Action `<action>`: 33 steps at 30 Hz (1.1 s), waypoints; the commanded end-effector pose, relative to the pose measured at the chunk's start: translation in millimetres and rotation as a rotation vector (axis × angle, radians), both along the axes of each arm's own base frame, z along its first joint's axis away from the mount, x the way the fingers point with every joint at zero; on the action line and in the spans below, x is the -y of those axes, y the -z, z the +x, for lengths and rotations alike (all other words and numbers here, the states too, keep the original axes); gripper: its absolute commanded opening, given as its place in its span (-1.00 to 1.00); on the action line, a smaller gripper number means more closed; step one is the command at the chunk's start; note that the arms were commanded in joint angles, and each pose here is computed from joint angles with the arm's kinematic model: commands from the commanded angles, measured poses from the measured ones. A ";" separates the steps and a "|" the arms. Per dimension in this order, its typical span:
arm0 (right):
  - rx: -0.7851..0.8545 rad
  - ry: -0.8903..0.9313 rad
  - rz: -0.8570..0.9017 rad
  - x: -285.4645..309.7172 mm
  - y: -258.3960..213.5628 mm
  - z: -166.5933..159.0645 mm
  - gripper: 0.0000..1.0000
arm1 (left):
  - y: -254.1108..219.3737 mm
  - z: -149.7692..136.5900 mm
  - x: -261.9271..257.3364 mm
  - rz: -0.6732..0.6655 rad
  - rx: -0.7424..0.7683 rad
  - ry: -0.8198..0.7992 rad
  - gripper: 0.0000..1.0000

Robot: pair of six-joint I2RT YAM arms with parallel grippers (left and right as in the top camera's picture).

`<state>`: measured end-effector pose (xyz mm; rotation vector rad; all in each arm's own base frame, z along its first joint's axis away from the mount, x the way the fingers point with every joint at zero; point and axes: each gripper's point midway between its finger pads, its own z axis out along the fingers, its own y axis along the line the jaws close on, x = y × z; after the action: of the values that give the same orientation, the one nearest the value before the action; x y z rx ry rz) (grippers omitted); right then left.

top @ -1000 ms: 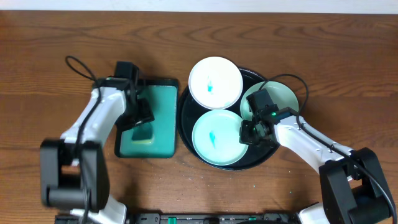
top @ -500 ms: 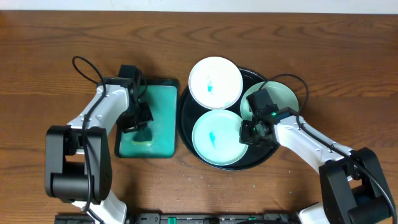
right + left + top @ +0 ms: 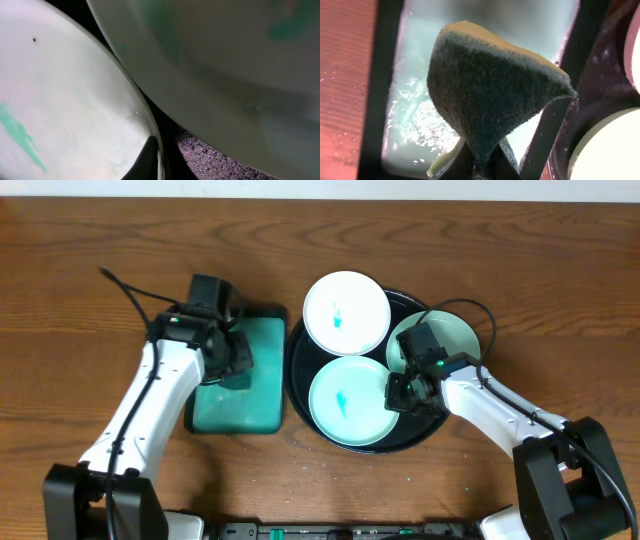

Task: Clean dirty plates on tray and stack at the side
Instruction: 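Carry the sponge with the left gripper onto the front plate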

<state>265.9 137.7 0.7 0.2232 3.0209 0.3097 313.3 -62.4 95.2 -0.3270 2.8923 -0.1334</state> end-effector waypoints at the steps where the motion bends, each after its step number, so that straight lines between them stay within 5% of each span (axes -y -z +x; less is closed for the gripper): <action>1: -0.009 0.027 -0.058 8.8 15.7 1.5 -0.97 | 4.6 1.6 7.1 0.040 -0.005 0.037 -0.86; 9: -0.008 0.027 -0.058 8.9 15.7 1.6 -0.97 | 0.2 -12.7 100.3 -0.266 -0.036 0.128 -0.86; 21: -0.010 0.027 -0.058 8.9 15.8 1.3 -0.97 | 51.9 -46.3 231.8 -0.469 -0.167 0.239 -0.85; 27: -0.013 0.027 -0.060 9.3 15.9 0.4 -0.98 | 87.2 -44.0 222.5 -0.378 -0.196 0.192 -0.85; 33: -0.012 0.027 -0.059 9.2 15.9 0.6 -0.97 | 102.7 -29.2 143.6 0.035 -0.117 0.073 -0.86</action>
<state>266.9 137.7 0.7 0.2228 3.0167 0.3094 269.0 -271.6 17.7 -0.1241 3.0863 -0.5810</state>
